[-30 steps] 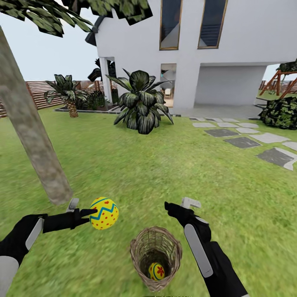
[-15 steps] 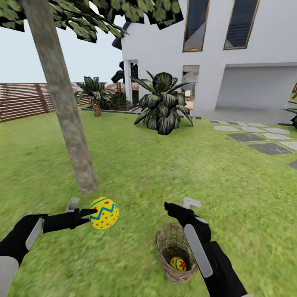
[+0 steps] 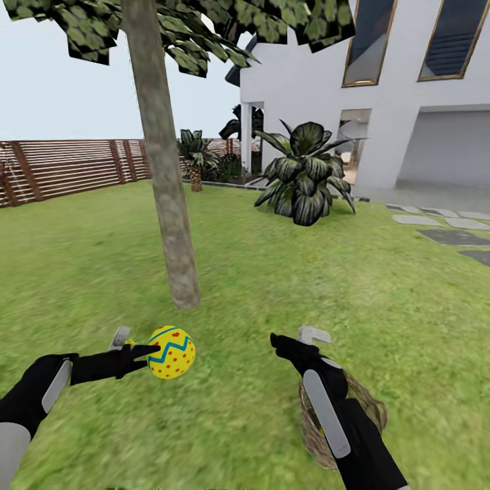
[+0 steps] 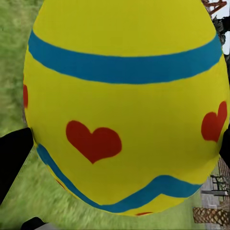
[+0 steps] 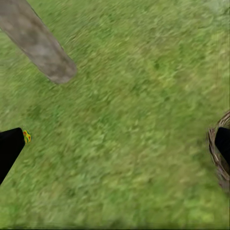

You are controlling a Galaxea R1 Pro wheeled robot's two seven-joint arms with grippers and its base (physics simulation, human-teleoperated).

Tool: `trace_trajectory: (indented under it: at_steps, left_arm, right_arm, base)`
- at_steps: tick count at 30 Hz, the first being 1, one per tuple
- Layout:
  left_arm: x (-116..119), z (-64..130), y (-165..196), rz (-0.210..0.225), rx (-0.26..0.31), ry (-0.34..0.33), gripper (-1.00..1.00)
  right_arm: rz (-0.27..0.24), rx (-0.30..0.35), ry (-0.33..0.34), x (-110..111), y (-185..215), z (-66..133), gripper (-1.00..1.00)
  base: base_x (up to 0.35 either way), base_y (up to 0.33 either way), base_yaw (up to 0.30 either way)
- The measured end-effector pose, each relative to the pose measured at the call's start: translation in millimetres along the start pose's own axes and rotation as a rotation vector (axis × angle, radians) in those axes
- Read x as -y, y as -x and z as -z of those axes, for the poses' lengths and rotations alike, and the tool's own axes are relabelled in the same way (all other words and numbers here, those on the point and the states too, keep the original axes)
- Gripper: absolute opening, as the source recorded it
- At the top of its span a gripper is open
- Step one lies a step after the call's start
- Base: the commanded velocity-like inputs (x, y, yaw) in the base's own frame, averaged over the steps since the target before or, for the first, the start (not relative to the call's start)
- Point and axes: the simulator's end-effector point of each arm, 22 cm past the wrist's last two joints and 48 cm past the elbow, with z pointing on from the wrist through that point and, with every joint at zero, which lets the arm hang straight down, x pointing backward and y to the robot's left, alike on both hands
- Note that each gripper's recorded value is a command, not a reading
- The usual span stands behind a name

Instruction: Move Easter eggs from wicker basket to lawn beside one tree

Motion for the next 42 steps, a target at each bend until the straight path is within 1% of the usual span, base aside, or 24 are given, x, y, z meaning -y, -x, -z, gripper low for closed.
trace_trajectory:
  at_steps: [3, 6, 11, 22, 26, 34, 42]
  left_arm:
    - [0.7, 0.9, 0.4, -0.001, 0.002, -0.001, -1.0]
    - [1.4, 1.7, 0.5, -0.001, 0.002, -0.001, -1.0]
    - [2.3, 2.1, 0.8, -0.002, 0.003, -0.001, -1.0]
    - [2.3, 2.1, 0.8, -0.001, 0.003, -0.001, -1.0]
    - [2.1, 4.8, 4.5, 0.004, 0.018, -0.005, -1.0]
    - [1.9, 5.3, 5.3, 0.005, 0.022, -0.005, -1.0]
    - [1.4, 5.4, 5.4, 0.005, 0.022, -0.003, -1.0]
  right_arm:
    - [0.034, -0.002, 0.021, -12.7, -4.1, 2.0, 1.0]
    - [0.047, -0.001, 0.029, -17.5, -5.1, 3.5, 1.0]
    - [0.048, 0.0, 0.032, -18.9, -4.5, 4.4, 1.0]
    - [0.047, 0.006, 0.032, -18.4, -2.4, 4.8, 1.0]
    - [0.047, 0.004, 0.033, -19.7, -3.0, 4.8, 1.0]
    - [0.048, 0.002, 0.031, -19.3, -4.1, 4.2, 1.0]
    - [0.05, 0.0, 0.032, -18.8, -4.8, 4.1, 1.0]
  base:
    - [0.003, 0.266, 0.272]
    - [0.187, 0.186, 0.273]
    - [0.274, 0.169, 0.255]
    - [0.272, 0.183, 0.021]
    - [0.212, 0.218, 0.234]
    - [0.142, 0.258, 0.267]
    - [0.109, 0.271, 0.017]
